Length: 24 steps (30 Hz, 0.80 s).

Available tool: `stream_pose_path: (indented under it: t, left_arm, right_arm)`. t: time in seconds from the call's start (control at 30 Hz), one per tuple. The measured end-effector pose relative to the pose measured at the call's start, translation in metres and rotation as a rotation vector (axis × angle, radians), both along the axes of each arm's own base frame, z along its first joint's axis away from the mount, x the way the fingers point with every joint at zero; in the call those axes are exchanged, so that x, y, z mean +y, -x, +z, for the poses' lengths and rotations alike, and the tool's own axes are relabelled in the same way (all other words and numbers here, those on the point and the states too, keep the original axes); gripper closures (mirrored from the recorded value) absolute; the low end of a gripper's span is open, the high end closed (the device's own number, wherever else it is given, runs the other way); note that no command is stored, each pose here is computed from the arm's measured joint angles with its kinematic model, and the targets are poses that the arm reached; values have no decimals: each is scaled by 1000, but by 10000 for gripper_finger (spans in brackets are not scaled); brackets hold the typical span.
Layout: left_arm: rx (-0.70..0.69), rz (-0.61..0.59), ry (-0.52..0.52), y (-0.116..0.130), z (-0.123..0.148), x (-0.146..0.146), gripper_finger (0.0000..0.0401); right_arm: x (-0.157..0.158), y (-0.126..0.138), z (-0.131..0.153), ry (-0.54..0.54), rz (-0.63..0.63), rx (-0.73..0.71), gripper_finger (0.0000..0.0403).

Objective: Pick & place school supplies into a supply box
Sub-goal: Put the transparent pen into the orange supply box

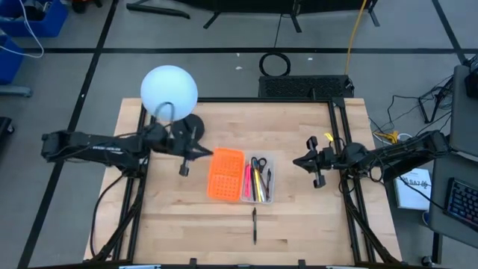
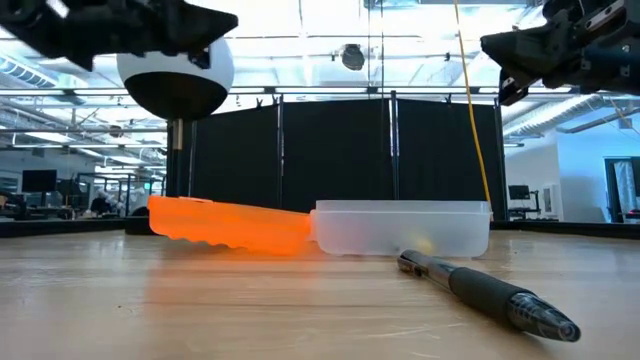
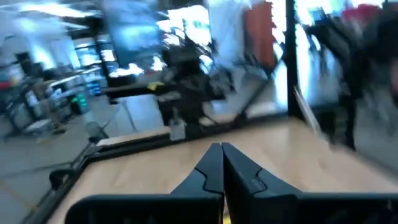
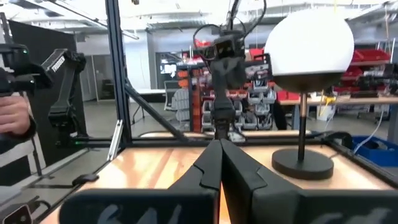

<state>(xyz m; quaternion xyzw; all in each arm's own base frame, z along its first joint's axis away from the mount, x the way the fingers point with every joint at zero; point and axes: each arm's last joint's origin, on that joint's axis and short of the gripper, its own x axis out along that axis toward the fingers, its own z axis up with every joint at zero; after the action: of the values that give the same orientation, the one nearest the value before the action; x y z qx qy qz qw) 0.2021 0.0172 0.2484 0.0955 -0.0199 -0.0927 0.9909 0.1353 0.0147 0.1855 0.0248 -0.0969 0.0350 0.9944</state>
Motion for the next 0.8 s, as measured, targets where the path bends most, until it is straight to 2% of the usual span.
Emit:
stream_pose_path:
  t: [0.03, 0.1, 0.17, 0.27, 0.37, 0.5, 0.57, 0.63, 0.8]
  left_arm:
    - [-16, 16, 50, 5, -1, -1, 398]
    - [-16, 4, 77, 14, -5, -5, 397]
    - [-16, 9, 60, 23, -13, -10, 398]
    - [-31, 93, 53, 36, -28, -15, 398]
    - [-20, 137, 66, 43, -43, -16, 398]
    - [1, 173, 16, 49, -58, -16, 397]
    - [24, 235, -3, 51, -65, -14, 398]
    - [33, 265, -20, 53, -72, -13, 399]
    - [-86, 273, -45, 60, -74, -13, 396]
  right_arm:
    - [0, 0, -1, -3, -3, 8, 403]
    - [-1, 0, -1, -4, -29, 11, 403]
    - [-3, 0, -1, -18, -84, 12, 403]
    - [-4, -1, -2, -111, -133, 19, 403]
    - [-4, -1, -2, -177, -126, 23, 403]
    - [-5, -1, -2, -230, -120, 25, 403]
    - [-3, -3, -6, -252, -107, 74, 403]
    - [3, -6, -13, -230, -93, 196, 403]
    - [25, -32, 27, -178, -164, 324, 403]
